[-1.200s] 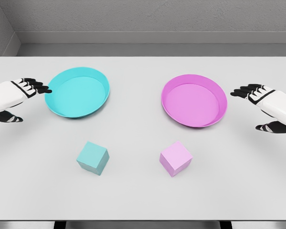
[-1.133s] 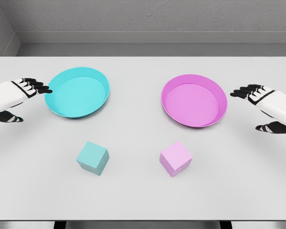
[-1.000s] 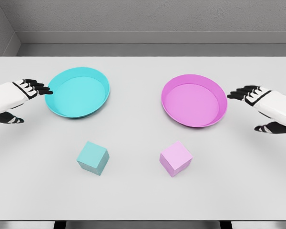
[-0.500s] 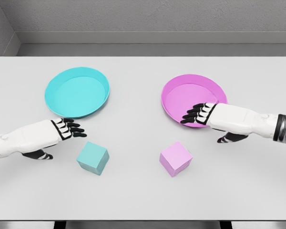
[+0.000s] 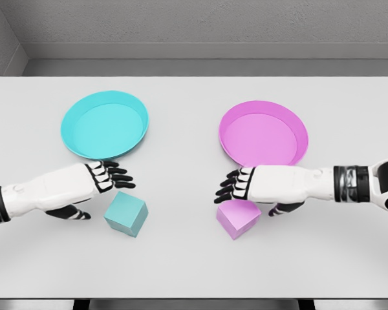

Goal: Place the blocks in the corresponding plates according to their colors

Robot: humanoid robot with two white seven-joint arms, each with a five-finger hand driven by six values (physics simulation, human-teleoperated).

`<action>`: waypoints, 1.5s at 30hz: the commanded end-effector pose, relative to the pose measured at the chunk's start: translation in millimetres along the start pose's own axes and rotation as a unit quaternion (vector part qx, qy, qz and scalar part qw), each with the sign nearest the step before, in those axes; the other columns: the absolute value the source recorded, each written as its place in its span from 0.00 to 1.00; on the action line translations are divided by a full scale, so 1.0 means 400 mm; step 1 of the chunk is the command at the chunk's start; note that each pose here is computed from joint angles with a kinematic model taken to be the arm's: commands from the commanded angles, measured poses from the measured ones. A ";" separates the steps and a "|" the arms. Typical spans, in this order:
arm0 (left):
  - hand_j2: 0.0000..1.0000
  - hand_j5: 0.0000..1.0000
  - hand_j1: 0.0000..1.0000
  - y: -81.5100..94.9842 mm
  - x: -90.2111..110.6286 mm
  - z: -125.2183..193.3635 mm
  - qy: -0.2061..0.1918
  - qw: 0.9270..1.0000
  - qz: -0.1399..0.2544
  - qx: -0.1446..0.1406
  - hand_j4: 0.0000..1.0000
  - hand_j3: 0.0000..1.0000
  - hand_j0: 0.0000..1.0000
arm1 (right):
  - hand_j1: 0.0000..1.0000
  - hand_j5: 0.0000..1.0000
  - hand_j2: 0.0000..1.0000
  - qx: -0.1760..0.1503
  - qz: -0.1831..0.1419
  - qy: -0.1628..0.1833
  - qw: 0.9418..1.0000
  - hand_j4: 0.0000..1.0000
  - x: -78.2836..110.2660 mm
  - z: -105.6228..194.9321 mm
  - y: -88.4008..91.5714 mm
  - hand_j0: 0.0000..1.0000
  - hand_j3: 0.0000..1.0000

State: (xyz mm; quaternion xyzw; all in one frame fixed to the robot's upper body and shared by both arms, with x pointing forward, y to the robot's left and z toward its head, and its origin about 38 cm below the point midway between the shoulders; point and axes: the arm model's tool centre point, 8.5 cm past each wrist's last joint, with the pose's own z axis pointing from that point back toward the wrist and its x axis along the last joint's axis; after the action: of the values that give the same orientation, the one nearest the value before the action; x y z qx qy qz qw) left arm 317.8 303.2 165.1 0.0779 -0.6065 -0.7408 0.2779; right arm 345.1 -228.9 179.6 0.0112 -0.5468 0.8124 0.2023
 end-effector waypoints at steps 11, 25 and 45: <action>1.00 1.00 1.00 -0.047 0.032 -0.033 -0.024 0.999 0.026 -0.009 1.00 1.00 1.00 | 1.00 1.00 1.00 0.027 -0.001 -0.027 0.999 1.00 0.021 -0.048 0.023 1.00 1.00; 1.00 1.00 1.00 -0.037 0.042 -0.084 -0.048 0.999 0.017 -0.015 1.00 1.00 1.00 | 0.52 0.52 0.52 0.056 -0.003 -0.007 0.998 0.52 0.011 -0.047 0.038 0.52 0.52; 1.00 1.00 1.00 -0.017 0.024 -0.082 -0.042 0.998 -0.013 -0.042 1.00 1.00 1.00 | 0.52 0.52 0.52 -0.005 0.059 0.026 0.998 0.52 -0.026 -0.013 -0.134 0.52 0.52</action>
State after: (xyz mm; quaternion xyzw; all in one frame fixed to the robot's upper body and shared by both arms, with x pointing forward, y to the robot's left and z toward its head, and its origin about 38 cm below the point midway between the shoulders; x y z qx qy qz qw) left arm 322.5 270.6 153.3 0.0436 -0.5860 -0.7713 0.2445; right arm 371.8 -208.9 217.2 -0.0376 -0.5386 0.8255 0.1647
